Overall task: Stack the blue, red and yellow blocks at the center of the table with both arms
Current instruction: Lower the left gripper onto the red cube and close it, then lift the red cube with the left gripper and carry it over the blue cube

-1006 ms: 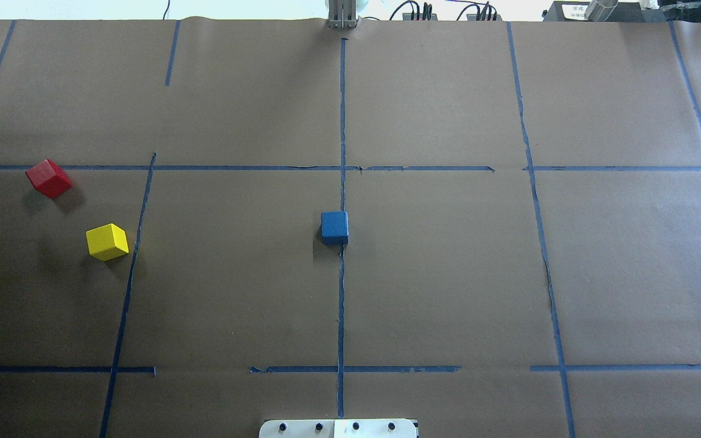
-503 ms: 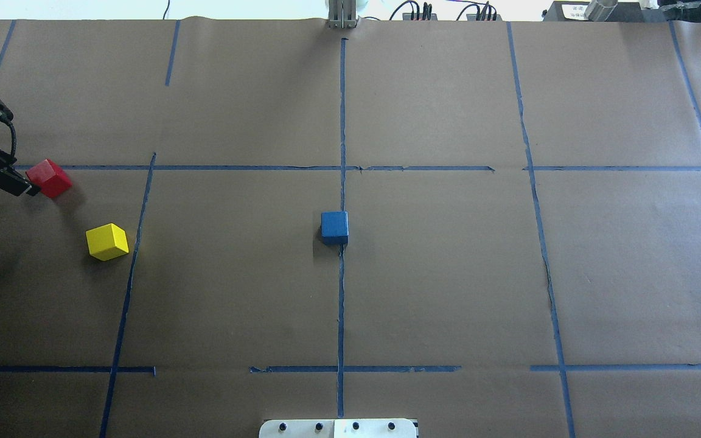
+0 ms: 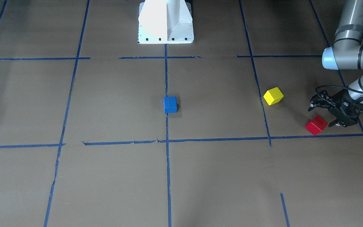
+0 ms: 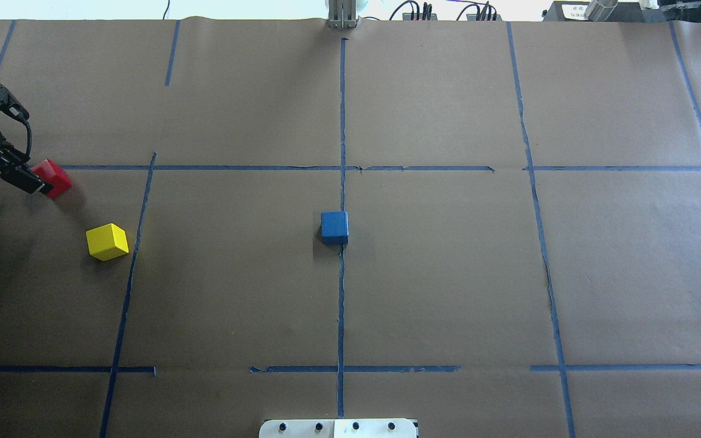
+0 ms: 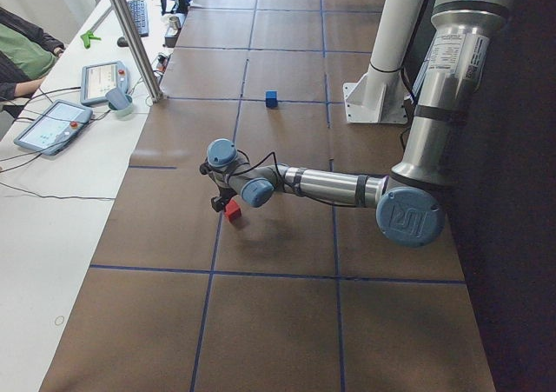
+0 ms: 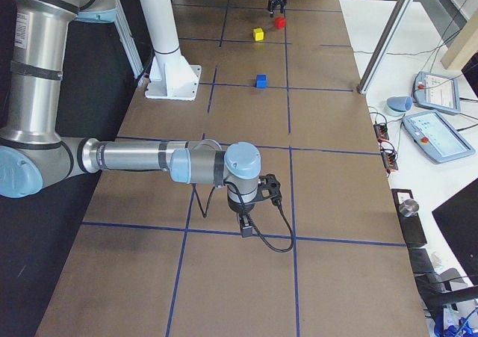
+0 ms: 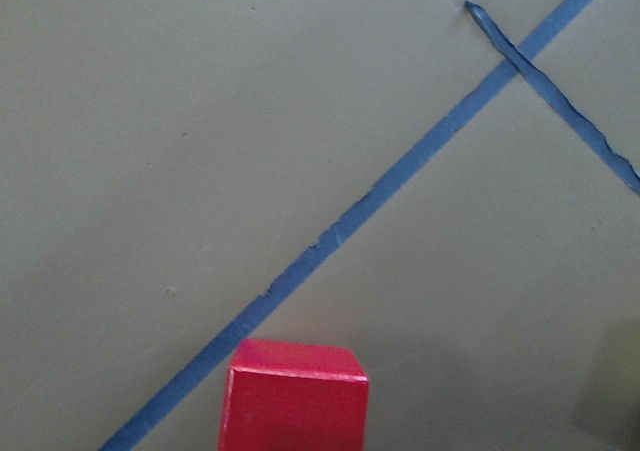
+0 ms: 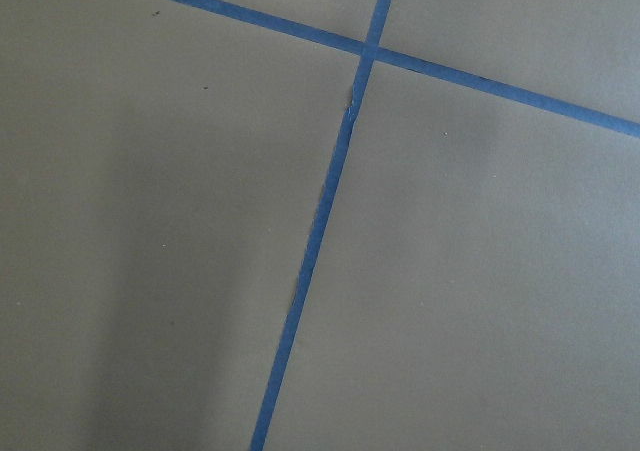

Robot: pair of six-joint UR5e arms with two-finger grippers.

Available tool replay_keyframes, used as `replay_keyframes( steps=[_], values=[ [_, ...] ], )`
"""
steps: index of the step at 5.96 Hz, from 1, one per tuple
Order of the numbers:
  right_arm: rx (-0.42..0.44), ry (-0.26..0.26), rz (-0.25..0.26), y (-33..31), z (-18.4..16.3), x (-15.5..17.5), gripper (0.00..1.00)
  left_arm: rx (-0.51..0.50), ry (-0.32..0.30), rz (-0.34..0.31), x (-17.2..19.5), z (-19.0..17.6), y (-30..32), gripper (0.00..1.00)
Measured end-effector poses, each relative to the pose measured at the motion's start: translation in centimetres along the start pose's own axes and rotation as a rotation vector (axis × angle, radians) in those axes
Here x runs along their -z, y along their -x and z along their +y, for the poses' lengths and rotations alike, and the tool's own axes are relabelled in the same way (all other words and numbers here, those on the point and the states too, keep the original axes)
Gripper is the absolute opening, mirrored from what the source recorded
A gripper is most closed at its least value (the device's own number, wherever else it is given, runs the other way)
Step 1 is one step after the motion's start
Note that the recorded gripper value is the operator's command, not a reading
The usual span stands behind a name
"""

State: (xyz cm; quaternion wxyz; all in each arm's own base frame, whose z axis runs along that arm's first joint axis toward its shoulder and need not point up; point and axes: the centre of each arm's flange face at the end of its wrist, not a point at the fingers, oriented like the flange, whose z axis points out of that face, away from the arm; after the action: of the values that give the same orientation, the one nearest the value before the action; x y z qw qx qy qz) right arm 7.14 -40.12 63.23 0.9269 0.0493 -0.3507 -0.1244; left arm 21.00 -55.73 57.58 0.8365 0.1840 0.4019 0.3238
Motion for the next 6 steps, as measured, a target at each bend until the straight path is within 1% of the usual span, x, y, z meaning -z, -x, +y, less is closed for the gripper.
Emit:
replay_keyframes(
  steps=[2, 4, 5, 6],
  values=[
    [0.0, 0.0, 0.0, 0.0, 0.0, 0.0, 1.0, 0.013, 0.014, -0.023, -0.8, -0.2, 1.0, 1.0],
    [0.001, 0.0, 0.0, 0.0, 0.0, 0.0, 1.0, 0.007, 0.046, -0.007, -3.1, -0.4, 0.2, 1.0],
    [0.002, 0.001, 0.0, 0.0, 0.1, 0.0, 1.0, 0.005, 0.061, 0.001, -4.0, -0.2, -0.1, 0.78],
    [0.001, 0.001, 0.0, 0.0, 0.1, 0.0, 1.0, 0.005, 0.069, 0.003, -4.5, -0.3, -0.1, 0.43]
  ],
)
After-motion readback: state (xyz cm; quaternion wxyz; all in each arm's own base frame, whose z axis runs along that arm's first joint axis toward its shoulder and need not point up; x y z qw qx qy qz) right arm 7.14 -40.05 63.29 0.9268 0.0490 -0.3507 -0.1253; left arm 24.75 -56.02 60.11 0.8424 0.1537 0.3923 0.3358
